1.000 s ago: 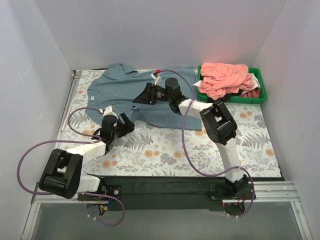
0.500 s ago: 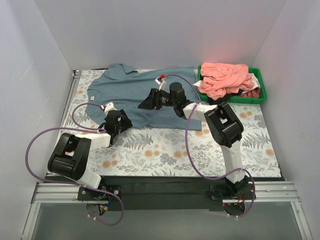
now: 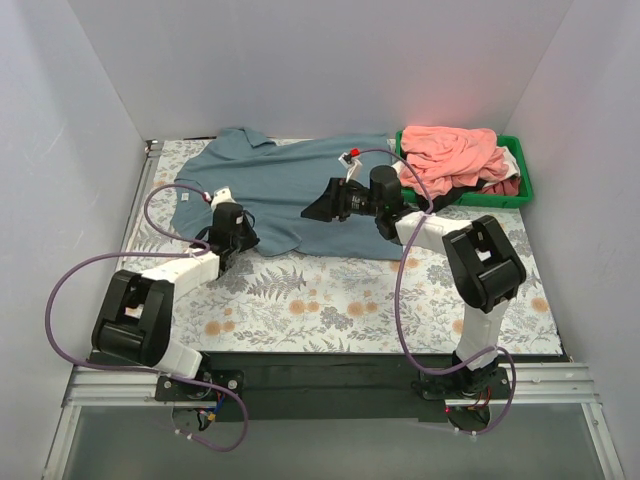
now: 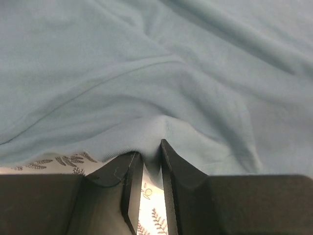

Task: Fold and stack the t-shirts
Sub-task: Flatten the tshirt out

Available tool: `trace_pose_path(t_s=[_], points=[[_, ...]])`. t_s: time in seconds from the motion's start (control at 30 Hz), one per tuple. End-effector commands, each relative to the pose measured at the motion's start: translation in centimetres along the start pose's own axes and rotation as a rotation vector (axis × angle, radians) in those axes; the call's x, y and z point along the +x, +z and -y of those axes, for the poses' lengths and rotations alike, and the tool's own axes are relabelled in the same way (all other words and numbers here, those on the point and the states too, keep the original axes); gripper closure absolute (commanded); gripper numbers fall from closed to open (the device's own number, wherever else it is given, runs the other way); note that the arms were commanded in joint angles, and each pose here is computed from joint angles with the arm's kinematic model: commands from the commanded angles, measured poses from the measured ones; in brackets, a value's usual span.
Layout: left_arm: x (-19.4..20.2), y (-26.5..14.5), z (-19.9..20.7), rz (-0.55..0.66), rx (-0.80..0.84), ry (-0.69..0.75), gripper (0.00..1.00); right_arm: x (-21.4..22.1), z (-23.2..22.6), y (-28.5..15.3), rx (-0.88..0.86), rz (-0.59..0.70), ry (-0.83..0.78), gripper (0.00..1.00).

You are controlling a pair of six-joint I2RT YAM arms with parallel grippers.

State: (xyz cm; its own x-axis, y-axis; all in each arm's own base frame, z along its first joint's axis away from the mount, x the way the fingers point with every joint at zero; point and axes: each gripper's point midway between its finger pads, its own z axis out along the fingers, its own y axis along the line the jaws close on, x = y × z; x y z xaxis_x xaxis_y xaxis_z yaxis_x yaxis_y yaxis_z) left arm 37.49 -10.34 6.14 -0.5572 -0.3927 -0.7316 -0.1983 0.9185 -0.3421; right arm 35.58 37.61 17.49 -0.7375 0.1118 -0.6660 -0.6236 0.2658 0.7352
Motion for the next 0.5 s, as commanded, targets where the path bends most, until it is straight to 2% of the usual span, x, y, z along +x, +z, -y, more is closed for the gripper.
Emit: trace_pose_path(t_s=[0.0, 0.1, 0.17, 0.23, 0.27, 0.3, 0.47], points=[[-1.6, -1.7, 0.9, -0.032, 0.004, 0.071, 0.81, -1.3, -1.1, -1.6, -0.012, 0.029, -0.073, 0.25], [-3.0, -1.3, 1.4, -0.024, 0.005, 0.083, 0.81, -1.8, -0.8, -2.4, 0.004, 0.038, -0.079, 0.25], [-3.5, -0.5, 1.7, -0.043, 0.022, 0.08, 0.77, -1.9, -0.6, -2.6, 0.011, 0.04, -0.08, 0.25], [-3.6, 0.5, 1.4, -0.077, 0.031, 0.076, 0.66, -1.8, -0.5, -2.7, 0.01, 0.033, -0.079, 0.25], [-3.7, 1.4, 1.2, -0.093, 0.024, 0.074, 0.54, -1.8, -0.4, -2.8, 0.012, 0.034, -0.081, 0.25], [-3.9, 2.0, 0.9, -0.098, 0.015, 0.07, 0.52, -1.9, -0.6, -2.9, 0.01, 0.033, -0.085, 0.25], [-4.5, 3.9, 0.8, -0.092, -0.003, 0.08, 0.5, -1.9, -0.5, -3.3, 0.028, 0.038, -0.103, 0.25]])
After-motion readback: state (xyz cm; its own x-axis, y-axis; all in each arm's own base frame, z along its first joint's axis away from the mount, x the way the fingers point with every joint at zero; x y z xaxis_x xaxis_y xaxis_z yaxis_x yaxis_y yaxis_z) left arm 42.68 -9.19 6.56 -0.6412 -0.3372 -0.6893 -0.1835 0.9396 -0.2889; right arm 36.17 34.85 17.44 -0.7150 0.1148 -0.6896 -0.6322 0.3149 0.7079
